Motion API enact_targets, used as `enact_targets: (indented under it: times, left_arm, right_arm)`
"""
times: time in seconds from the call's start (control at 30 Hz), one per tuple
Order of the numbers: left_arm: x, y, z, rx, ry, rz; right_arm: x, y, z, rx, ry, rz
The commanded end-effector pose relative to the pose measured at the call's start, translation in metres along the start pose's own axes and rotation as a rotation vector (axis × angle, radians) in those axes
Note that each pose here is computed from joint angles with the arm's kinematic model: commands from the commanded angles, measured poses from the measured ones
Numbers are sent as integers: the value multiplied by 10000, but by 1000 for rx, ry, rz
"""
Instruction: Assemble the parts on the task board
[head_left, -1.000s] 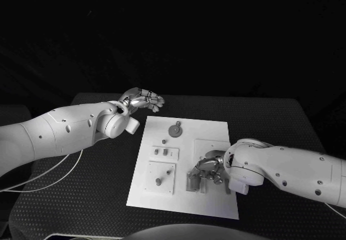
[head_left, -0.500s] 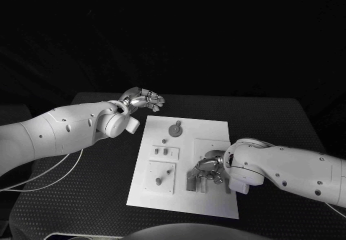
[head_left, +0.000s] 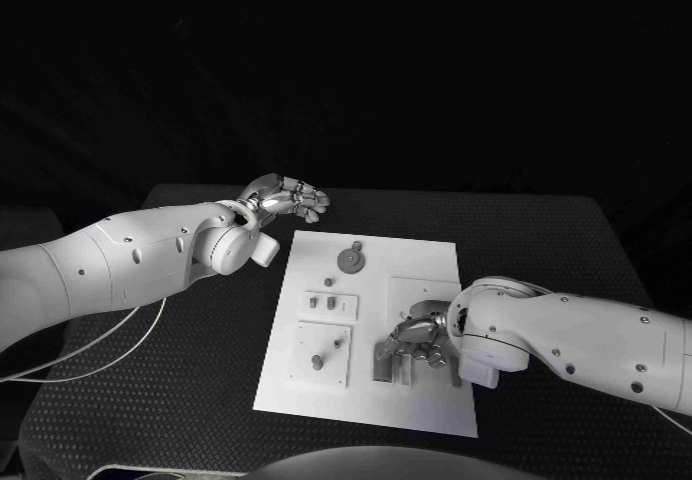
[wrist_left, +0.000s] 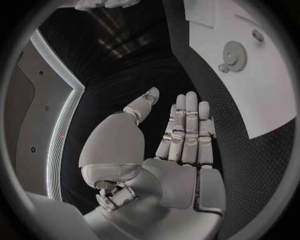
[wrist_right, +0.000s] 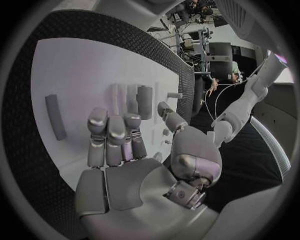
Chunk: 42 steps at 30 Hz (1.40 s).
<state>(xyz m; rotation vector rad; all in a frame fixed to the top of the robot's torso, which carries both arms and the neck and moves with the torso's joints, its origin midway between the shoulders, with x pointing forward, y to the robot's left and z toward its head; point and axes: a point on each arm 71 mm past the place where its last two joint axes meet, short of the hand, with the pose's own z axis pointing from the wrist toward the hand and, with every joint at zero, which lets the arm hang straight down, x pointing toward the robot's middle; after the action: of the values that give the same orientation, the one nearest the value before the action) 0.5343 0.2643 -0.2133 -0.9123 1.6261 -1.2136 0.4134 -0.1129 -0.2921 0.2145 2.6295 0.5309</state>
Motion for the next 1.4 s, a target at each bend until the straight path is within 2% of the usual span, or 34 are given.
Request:
enact_targets:
  times: [0.03,0.2,0.37,0.5,0.63,0.8,0.9,0.93,1.03,1.13,1.3,1.4]
  left_arm:
    - [7,-13,5,8,6,-6]
    - [2,-11,5,8,4,-5]
    - [-12,-7,7,7,0,-4]
    - [-9,-7,11,6,2,-4]
    - [-7,-7,15,7,2,-4]
    - [8,-10,18,7,6,-5]
    - [8,-7,17,5,6,-4]
    - [7,-6,17,5,7,-5]
    - [-4,-1,11,4,4,-4]
    - [-3,4,12,3,4,-3]
    - [21,15,9,2,12,-2]
    - [30,21,5,1,14,-2]
  right_arm:
    - [2,-41,-20,-20,-9,-11]
    - [-69,-64,-123,-60,-35,-1]
    - [-325,-43,-304,-81,-88,14]
    - [-478,-77,-451,-96,-107,37]
    - [-584,-165,-543,-80,-128,42]
    - [-656,-406,-595,1,-133,6]
    - [-625,-526,-618,51,-89,-29]
    - [-589,-562,-621,61,-63,-49]
    - [-475,-662,-631,88,-30,-121]
    - [-443,-730,-633,96,-30,-111]
    - [-366,-811,-580,117,-67,-142]
    - [-241,-859,-508,123,-45,-141]
